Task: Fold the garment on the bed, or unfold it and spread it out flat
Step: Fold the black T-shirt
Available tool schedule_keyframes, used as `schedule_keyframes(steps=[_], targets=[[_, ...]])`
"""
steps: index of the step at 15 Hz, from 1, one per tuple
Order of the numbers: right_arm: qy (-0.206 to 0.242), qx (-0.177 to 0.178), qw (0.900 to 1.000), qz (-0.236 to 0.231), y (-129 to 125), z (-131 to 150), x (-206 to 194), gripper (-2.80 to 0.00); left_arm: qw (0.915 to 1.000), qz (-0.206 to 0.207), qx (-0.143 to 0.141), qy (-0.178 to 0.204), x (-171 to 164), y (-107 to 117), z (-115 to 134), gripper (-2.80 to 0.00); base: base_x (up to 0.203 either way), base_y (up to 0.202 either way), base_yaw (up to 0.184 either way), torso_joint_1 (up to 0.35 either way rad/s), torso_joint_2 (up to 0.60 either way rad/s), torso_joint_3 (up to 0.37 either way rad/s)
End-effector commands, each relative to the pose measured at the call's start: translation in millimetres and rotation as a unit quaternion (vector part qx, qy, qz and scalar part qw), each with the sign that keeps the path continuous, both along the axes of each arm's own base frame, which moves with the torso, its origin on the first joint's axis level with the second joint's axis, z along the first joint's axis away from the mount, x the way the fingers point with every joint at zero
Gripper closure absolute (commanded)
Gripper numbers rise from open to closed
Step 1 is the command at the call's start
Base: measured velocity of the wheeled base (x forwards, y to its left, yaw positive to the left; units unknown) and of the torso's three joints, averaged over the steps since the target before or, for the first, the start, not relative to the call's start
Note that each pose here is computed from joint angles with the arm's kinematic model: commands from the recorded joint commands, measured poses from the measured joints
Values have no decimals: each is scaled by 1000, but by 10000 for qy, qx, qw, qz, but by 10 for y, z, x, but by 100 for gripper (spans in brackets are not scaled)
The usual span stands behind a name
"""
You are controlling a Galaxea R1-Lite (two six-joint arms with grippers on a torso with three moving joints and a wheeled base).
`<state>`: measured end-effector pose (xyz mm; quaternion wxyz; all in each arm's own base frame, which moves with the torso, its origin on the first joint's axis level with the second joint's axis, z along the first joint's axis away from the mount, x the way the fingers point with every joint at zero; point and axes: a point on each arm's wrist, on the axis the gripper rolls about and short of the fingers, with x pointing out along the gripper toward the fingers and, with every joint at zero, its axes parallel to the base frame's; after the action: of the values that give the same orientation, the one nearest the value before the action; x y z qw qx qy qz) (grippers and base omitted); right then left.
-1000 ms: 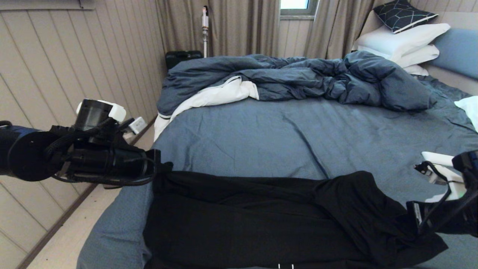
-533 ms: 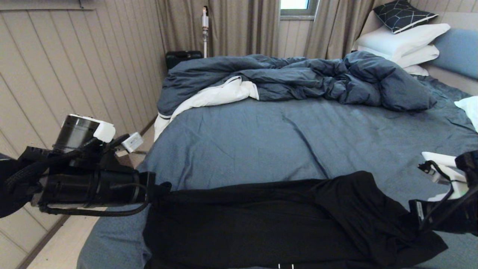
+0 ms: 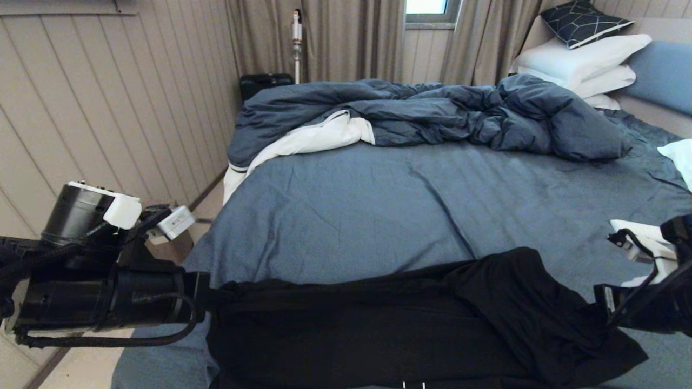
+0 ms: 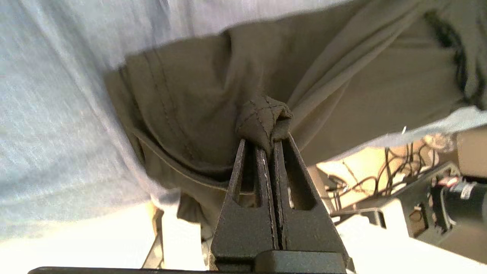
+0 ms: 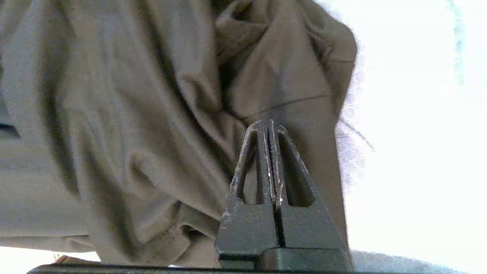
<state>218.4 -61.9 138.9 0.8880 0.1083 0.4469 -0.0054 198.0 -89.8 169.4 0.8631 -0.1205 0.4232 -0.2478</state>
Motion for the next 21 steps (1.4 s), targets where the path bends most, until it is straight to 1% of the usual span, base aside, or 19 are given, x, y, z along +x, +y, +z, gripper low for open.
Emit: schedule_keyframes(steps=[1, 4, 7, 9, 13, 16, 17, 19, 21], targets=[[-14, 2, 10000, 0, -13, 7, 31, 0, 9999, -90, 23, 70, -57, -23, -41, 0, 0, 0, 0, 0, 0, 0], [-44, -7, 10000, 1, -32, 24, 92, 0, 9997, -176, 114, 122, -130, -59, -90, 0, 0, 0, 0, 0, 0, 0], [43, 12, 10000, -3, -78, -23, 213, 0, 9996, -211, 130, 143, -185, -42, -100, 0, 0, 0, 0, 0, 0, 0], [86, 29, 10000, 10, -98, -54, 290, 0, 9989, -344, 185, 241, -240, -76, -160, 0, 0, 0, 0, 0, 0, 0], [66, 28, 10000, 13, -97, -44, 301, 0, 9983, -364, 247, 388, -276, -62, -243, 0, 0, 0, 0, 0, 0, 0], [61, 26, 10000, 21, -91, -38, 293, 0, 9982, -394, 236, 382, -280, -70, -240, 0, 0, 0, 0, 0, 0, 0], [54, 29, 10000, 15, -90, -34, 291, 0, 9981, -408, 249, 398, -286, -81, -247, -280, 0, 0, 0, 0, 0, 0], [51, 29, 10000, 21, -86, -33, 292, 0, 9981, -344, 295, 424, -275, -83, -262, -280, 0, 0, 0, 0, 0, 0], [41, 33, 10000, 10, -87, -27, 293, 0, 9986, -314, 275, 337, -277, -80, -222, -280, 0, 0, 0, 0, 0, 0]])
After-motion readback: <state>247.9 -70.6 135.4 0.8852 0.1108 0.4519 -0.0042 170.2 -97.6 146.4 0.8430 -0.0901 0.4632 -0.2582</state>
